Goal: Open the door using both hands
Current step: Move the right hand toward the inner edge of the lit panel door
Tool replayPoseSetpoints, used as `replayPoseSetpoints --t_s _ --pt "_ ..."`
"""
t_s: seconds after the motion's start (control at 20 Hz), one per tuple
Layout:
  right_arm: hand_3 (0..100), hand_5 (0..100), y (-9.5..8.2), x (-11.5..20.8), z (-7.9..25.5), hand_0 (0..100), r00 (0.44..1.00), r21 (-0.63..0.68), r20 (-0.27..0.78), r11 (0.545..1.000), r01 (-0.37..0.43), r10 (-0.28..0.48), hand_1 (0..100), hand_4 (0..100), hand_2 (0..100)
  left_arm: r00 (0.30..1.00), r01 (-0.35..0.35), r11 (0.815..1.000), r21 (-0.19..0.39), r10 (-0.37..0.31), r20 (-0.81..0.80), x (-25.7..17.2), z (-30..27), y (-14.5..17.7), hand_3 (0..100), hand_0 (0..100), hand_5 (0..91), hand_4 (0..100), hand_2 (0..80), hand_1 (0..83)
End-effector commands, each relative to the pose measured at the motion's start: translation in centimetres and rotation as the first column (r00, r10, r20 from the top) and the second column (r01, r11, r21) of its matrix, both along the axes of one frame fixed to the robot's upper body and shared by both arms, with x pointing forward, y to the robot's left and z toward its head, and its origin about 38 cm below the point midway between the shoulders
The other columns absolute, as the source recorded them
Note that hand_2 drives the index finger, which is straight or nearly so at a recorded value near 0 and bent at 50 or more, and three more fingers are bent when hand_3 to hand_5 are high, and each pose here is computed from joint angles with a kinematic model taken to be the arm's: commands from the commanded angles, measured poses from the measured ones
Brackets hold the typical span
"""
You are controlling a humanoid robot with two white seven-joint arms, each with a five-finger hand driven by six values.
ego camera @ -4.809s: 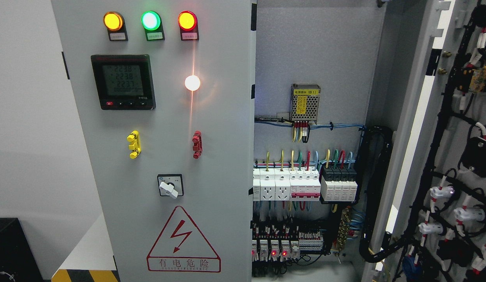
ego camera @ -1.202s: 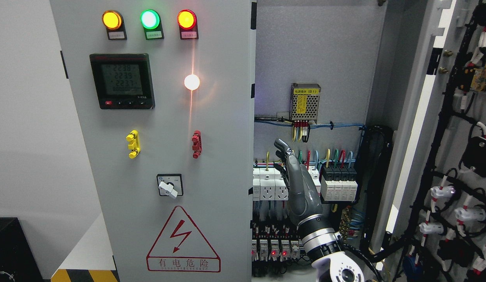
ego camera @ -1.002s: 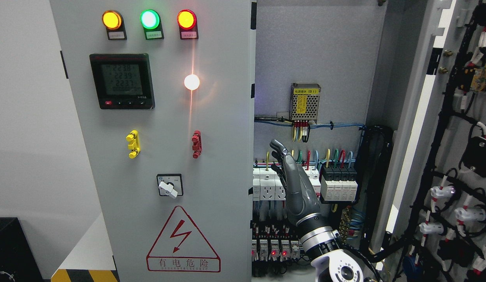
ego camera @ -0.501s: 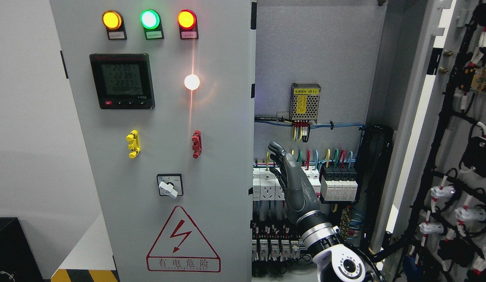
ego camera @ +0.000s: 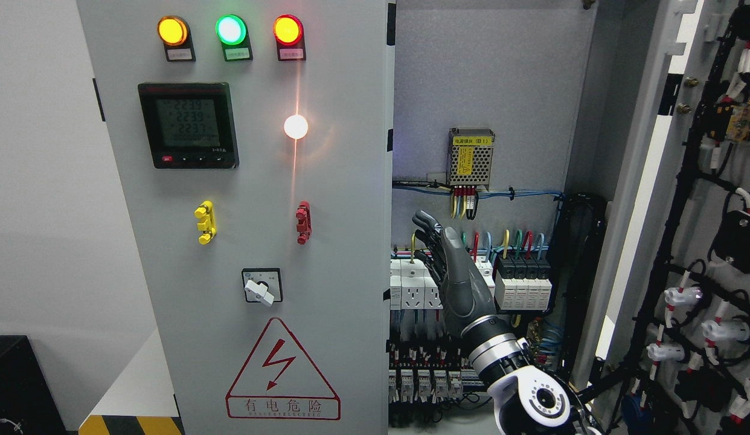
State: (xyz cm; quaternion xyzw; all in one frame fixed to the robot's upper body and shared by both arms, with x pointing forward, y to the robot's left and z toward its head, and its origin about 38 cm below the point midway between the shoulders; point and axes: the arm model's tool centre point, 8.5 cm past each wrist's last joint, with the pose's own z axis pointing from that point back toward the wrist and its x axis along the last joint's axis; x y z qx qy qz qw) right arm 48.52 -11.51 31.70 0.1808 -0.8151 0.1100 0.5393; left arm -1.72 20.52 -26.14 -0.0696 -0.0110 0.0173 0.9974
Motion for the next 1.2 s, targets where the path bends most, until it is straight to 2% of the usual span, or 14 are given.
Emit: replayPoseSetpoints --t_s 0.0,0.35,0.45,0.6,1.15 --pt "0 0 0.3 0.0 0.2 0 1.0 0.016 -0.004 1.0 -0.02 0.02 0 0 0 1.0 -0.001 1.0 -0.014 0.001 -0.001 -0.4 0.0 -0.8 0 0 0.0 0 0.0 0.0" --pt "0 0 0.5 -0.1 0.1 0 1.0 0.012 -0.005 1.0 -0.026 0.026 0 0 0 1.0 -0.001 1.0 -0.014 0.001 -0.001 -0.4 0.0 -0.8 0 0 0.0 0 0.0 0.0" --pt "0 0 0.8 -0.2 0.0 0 0.998 -0.004 0.001 0.998 -0.063 0.063 0 0 0 1.0 -0.001 1.0 -0.015 0.001 0.002 -0.3 0.0 -0.8 0 0 0.0 0 0.0 0.0" --pt "0 0 0.9 -0.1 -0.2 0 0.997 -0.016 -0.028 0.997 -0.072 0.072 0 0 0 1.0 -0.001 1.0 -0.016 0.001 0.012 0.0 0.0 -0.9 0 0 0.0 0 0.0 0.0" --pt "0 0 1.1 0.0 1.2 0 0.996 -0.016 -0.005 0.996 -0.086 0.085 0 0 0 1.0 -0.001 1.0 -0.017 0.001 0.014 0.1 0.0 -0.9 0 0 0.0 0 0.0 0.0"
